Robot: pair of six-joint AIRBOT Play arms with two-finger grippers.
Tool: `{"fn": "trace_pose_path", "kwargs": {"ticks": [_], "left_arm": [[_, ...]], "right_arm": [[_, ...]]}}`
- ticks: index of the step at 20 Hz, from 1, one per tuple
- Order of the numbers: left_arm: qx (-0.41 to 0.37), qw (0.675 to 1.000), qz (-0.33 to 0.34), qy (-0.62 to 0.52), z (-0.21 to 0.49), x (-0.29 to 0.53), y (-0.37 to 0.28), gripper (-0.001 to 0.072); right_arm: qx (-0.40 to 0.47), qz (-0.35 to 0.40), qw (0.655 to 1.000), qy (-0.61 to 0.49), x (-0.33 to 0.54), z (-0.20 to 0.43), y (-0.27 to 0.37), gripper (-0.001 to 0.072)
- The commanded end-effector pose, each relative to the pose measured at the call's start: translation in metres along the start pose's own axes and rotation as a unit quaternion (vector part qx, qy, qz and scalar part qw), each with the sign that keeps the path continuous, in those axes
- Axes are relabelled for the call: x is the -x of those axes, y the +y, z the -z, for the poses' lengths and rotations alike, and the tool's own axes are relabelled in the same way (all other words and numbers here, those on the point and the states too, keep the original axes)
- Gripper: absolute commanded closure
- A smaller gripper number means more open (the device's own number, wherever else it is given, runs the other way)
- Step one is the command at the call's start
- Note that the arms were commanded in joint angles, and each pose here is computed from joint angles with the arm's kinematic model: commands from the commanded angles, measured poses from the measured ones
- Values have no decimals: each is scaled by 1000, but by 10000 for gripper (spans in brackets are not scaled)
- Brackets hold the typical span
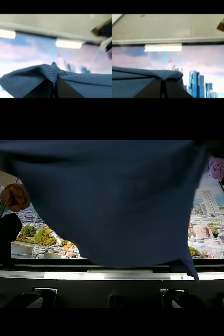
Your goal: Fold the clothes and pants, and hang the long-sleeved shirts on hangers.
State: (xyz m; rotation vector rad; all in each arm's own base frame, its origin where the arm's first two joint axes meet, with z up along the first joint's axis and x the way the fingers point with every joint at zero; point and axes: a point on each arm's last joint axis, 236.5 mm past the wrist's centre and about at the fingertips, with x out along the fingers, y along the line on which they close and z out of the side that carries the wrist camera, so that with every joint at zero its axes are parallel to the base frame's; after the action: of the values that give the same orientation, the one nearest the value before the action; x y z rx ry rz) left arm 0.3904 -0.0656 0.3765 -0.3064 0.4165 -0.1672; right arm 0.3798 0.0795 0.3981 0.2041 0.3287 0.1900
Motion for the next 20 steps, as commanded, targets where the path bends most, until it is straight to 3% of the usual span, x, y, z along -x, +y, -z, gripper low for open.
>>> {"fn": "trace_pose_path", "kwargs": {"ticks": [1,4,7,11,12,13,14,15,17,20], "left_arm": [[22,990,-49,131,79,-99,44,693],[43,958,-90,269,185,-188,91,693],[63,917,-122,374,283,-244,126,693],[111,885,-156,426,349,-268,142,692],[110,884,-155,427,351,-270,141,692],[111,885,-155,426,349,-269,142,690],[111,886,-156,422,341,-267,143,647],[113,887,-157,420,329,-262,145,517],[114,892,-160,408,291,-242,153,161],[97,901,-191,377,235,-186,179,151]], "right_arm": [[-61,16,983,174,-110,99,-13,678],[-95,24,941,324,-197,214,-25,678],[-130,33,904,407,-259,314,-39,678],[-186,24,861,473,-288,400,-37,672],[-185,25,860,475,-289,402,-38,603],[-175,18,865,469,-288,396,-40,469],[-159,7,873,461,-285,382,-43,354],[-137,-6,881,452,-278,363,-49,349],[-106,-14,896,432,-253,318,-77,252],[-106,18,915,390,-209,257,-152,227]]}}
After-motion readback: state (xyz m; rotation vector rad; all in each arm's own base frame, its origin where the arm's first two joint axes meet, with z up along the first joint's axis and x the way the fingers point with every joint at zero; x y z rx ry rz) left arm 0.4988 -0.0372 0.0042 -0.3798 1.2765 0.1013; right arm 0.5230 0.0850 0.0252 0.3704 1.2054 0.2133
